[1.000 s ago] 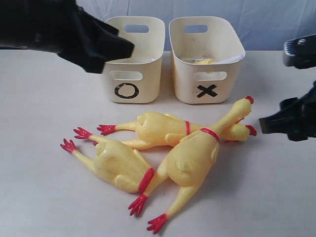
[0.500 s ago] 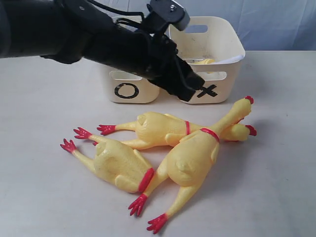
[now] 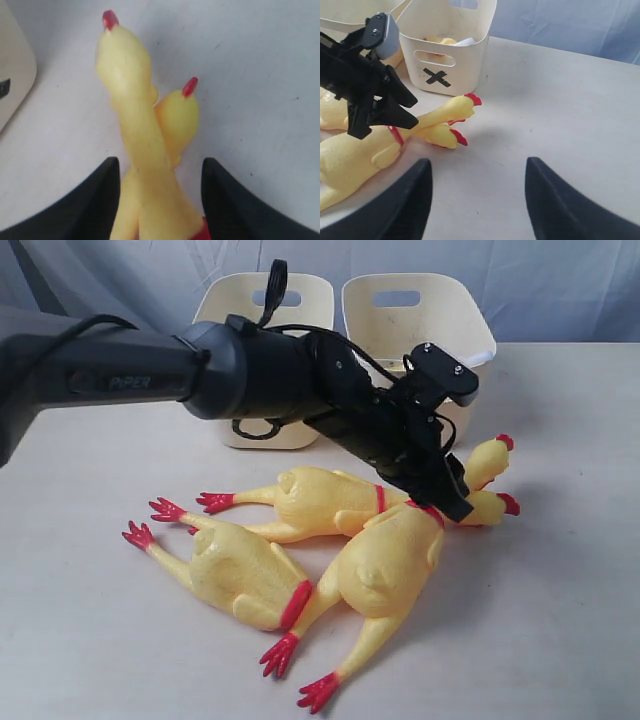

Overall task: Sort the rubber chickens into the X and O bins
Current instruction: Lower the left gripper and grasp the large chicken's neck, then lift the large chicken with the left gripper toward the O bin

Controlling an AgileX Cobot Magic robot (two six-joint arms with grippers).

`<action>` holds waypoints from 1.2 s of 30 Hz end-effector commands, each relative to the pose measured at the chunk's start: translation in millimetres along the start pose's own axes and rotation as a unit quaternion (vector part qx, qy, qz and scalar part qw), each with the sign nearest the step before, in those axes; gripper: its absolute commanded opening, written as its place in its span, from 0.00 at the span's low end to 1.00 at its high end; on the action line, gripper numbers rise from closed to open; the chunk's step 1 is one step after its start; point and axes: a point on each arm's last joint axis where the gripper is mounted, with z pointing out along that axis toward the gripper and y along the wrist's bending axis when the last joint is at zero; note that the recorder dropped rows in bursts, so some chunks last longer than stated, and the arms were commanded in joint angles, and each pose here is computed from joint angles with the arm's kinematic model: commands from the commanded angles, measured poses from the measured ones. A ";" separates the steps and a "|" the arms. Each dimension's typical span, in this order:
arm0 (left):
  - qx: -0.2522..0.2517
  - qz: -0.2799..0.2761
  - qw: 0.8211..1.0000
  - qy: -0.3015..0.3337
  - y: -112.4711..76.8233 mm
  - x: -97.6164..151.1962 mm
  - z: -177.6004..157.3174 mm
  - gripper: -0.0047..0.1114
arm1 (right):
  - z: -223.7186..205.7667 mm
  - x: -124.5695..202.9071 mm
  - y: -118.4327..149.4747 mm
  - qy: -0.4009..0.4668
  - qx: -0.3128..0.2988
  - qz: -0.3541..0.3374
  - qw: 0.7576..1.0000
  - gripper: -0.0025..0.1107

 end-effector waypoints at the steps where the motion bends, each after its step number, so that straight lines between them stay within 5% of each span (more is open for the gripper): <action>1: 0.010 -0.018 1.000 0.018 -0.9 0.8 10.7 0.46 | -0.8 1.2 -1.5 -0.003 0.006 -0.004 1.000 0.49; 14: 0.004 -0.018 0.999 0.038 3.5 12.8 25.3 0.44 | -5.7 3.5 -3.8 -0.015 0.005 0.002 1.000 0.49; 25: 0.002 -0.010 0.999 0.040 3.9 13.3 25.2 0.11 | -6.1 3.5 -4.0 -0.017 0.004 0.002 1.000 0.49; 36: 0.043 0.005 0.999 0.024 -9.0 -21.6 -8.6 0.06 | -6.1 3.5 -4.0 -0.017 0.004 0.002 1.000 0.49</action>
